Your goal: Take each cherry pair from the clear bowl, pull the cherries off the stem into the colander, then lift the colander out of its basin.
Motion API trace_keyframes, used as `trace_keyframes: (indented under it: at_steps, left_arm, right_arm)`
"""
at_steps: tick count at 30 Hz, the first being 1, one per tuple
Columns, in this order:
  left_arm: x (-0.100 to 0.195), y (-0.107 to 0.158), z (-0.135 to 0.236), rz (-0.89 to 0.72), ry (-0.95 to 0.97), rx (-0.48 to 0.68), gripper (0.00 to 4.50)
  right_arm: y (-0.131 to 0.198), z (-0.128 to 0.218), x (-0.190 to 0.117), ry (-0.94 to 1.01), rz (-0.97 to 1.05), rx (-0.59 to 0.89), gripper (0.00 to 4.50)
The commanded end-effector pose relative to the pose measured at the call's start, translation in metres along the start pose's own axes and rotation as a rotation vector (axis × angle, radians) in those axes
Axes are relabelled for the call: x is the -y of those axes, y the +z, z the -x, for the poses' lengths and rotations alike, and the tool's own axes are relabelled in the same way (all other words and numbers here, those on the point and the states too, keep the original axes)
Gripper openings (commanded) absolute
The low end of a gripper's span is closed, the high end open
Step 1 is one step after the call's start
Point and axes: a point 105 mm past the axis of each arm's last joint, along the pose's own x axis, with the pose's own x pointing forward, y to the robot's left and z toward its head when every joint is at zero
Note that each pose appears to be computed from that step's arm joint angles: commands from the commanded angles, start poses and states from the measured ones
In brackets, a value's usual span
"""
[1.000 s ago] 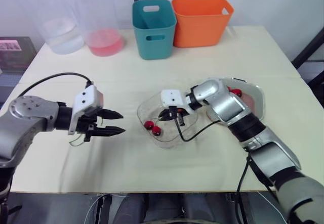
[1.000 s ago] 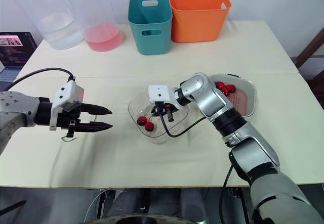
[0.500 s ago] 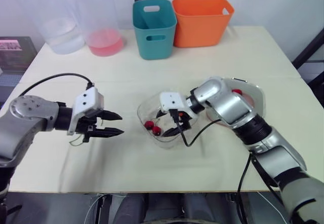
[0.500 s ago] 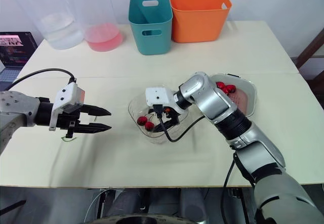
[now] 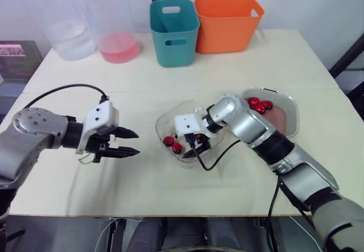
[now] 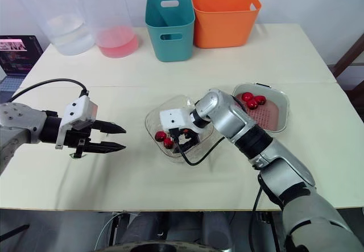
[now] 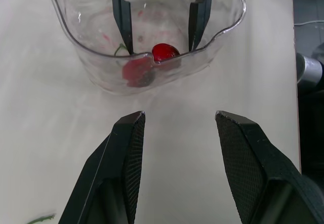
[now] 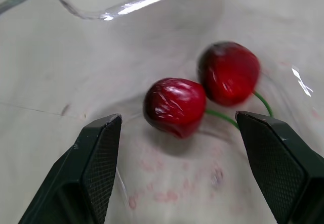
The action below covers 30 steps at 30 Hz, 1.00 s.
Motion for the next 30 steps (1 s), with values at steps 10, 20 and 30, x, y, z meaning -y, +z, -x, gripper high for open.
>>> trace_keyframes:
  at_steps: [10, 20, 30]
  left_arm:
    - [-0.002, 0.008, 0.004, -0.033, 0.031, 0.023, 2.36]
    - [-0.005, 0.008, 0.001, -0.03, 0.03, 0.035, 2.36]
    - [-0.007, 0.009, 0.002, -0.026, 0.028, 0.04, 2.36]
  right_arm:
    - [0.016, 0.026, 0.01, -0.046, 0.108, 0.018, 0.04]
    - [0.019, 0.047, 0.014, -0.115, 0.18, 0.019, 0.04]
    - [0.034, 0.066, 0.026, -0.288, 0.638, 0.009, 0.04]
